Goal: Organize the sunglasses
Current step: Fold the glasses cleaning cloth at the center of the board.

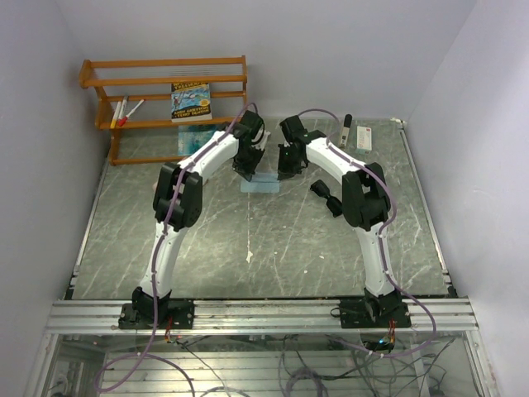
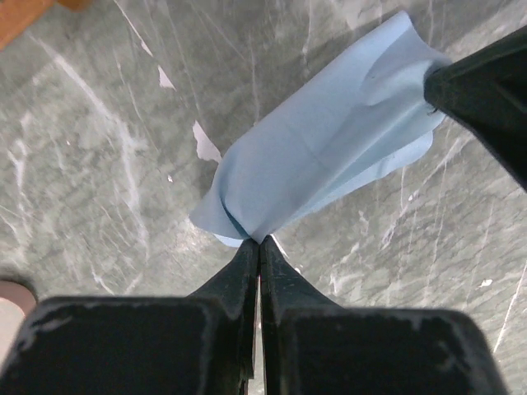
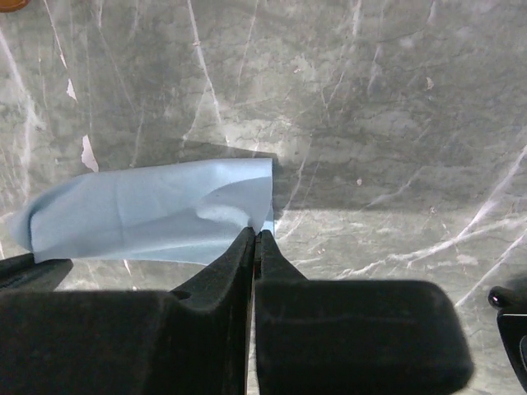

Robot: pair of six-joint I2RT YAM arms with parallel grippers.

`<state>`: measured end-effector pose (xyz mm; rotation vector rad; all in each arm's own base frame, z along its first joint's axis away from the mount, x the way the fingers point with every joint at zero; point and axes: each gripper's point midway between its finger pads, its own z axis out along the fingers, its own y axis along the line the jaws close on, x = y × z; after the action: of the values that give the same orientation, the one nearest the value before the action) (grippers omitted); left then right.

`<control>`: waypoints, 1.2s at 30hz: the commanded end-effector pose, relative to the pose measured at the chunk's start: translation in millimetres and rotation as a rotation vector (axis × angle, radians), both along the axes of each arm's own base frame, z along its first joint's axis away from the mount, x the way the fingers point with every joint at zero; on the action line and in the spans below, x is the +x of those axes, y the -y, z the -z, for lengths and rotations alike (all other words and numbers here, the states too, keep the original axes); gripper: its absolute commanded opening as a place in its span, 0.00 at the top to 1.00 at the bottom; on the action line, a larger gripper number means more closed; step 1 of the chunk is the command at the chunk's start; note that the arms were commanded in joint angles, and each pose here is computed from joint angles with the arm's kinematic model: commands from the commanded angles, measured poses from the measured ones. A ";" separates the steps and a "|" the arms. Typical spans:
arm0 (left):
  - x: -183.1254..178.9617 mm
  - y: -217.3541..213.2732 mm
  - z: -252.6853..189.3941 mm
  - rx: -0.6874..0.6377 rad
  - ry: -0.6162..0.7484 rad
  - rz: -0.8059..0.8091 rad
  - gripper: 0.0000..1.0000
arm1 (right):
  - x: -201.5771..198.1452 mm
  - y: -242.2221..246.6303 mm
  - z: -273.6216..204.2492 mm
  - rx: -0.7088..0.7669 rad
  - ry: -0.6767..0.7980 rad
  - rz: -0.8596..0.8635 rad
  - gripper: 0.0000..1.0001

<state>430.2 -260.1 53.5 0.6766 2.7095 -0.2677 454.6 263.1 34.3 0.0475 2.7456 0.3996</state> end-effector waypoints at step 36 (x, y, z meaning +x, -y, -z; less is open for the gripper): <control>-15.7 -15.8 19.7 0.058 -0.098 0.064 0.93 | -16.4 3.0 -5.7 0.058 0.029 -0.043 1.00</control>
<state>418.7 -251.3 26.3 0.7687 2.7950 -0.2548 434.1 262.3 19.5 0.0049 2.7619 0.4820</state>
